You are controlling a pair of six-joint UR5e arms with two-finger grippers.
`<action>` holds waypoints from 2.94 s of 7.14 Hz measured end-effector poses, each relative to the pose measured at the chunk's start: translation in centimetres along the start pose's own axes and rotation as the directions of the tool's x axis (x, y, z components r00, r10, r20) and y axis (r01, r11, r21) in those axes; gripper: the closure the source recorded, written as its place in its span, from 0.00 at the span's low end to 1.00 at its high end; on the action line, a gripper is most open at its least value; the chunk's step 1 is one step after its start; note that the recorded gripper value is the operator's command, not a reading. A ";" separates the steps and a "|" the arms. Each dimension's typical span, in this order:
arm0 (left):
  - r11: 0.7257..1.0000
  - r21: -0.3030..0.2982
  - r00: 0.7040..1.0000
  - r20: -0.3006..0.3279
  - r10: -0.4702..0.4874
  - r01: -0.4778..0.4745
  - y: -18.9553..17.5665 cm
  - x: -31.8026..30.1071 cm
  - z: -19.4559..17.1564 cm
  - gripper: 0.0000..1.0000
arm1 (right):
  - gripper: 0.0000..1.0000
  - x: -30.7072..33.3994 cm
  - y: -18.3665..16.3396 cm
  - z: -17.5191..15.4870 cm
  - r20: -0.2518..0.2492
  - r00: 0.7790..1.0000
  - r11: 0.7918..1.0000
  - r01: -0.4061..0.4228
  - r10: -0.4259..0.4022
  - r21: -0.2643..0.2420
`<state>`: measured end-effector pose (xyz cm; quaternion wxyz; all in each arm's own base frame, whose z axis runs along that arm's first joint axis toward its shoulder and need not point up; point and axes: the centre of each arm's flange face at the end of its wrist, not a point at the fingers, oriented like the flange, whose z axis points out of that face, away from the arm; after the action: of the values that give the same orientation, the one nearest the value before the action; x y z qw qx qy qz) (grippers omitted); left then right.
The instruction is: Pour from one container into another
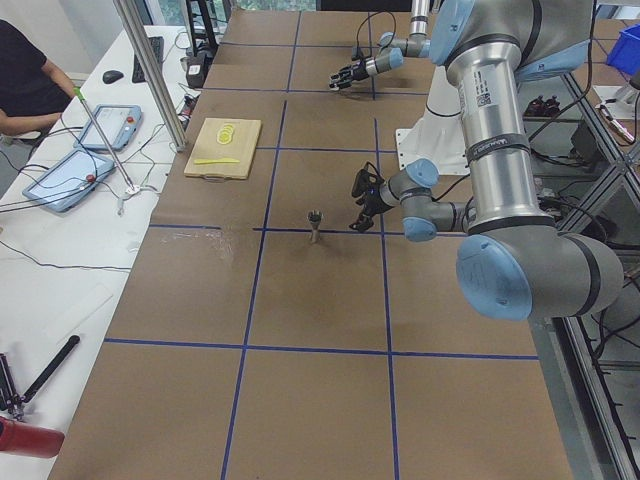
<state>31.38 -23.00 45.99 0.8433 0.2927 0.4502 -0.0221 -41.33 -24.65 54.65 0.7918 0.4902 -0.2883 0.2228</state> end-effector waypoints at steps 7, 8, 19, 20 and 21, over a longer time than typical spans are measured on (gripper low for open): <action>0.999 -0.051 0.999 -0.046 -0.011 0.008 -1.6 3.0 -2.3 0.00 | 0.00 0.7 -2.3 -2.4 0.026 1.000 0.998 0.004 -0.002 -0.065; 0.996 -0.093 0.999 -0.047 -0.011 0.007 -2.8 4.8 -3.9 0.00 | 0.00 1.5 -2.5 -3.8 0.040 0.999 0.994 0.021 -0.017 -0.112; 0.924 -0.274 0.962 -0.012 0.274 -0.267 -30.7 11.9 -5.1 0.00 | 0.00 1.5 -28.5 -5.9 0.049 0.992 0.601 0.108 -0.113 -0.792; 0.920 -0.284 0.962 -0.034 0.272 -0.270 -34.1 8.0 -3.9 0.00 | 0.00 2.7 -32.1 -2.1 0.082 0.991 0.586 0.127 -0.103 -0.800; 0.916 -0.294 0.962 -0.047 0.270 -0.272 -37.7 2.3 -3.0 0.00 | 0.00 4.8 -35.6 1.8 0.116 0.988 0.573 0.156 -0.107 -0.805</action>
<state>19.24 -52.12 25.09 0.8713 0.2219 0.4059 0.1639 -15.61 -40.91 35.44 0.9342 0.1006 -0.3422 -0.0061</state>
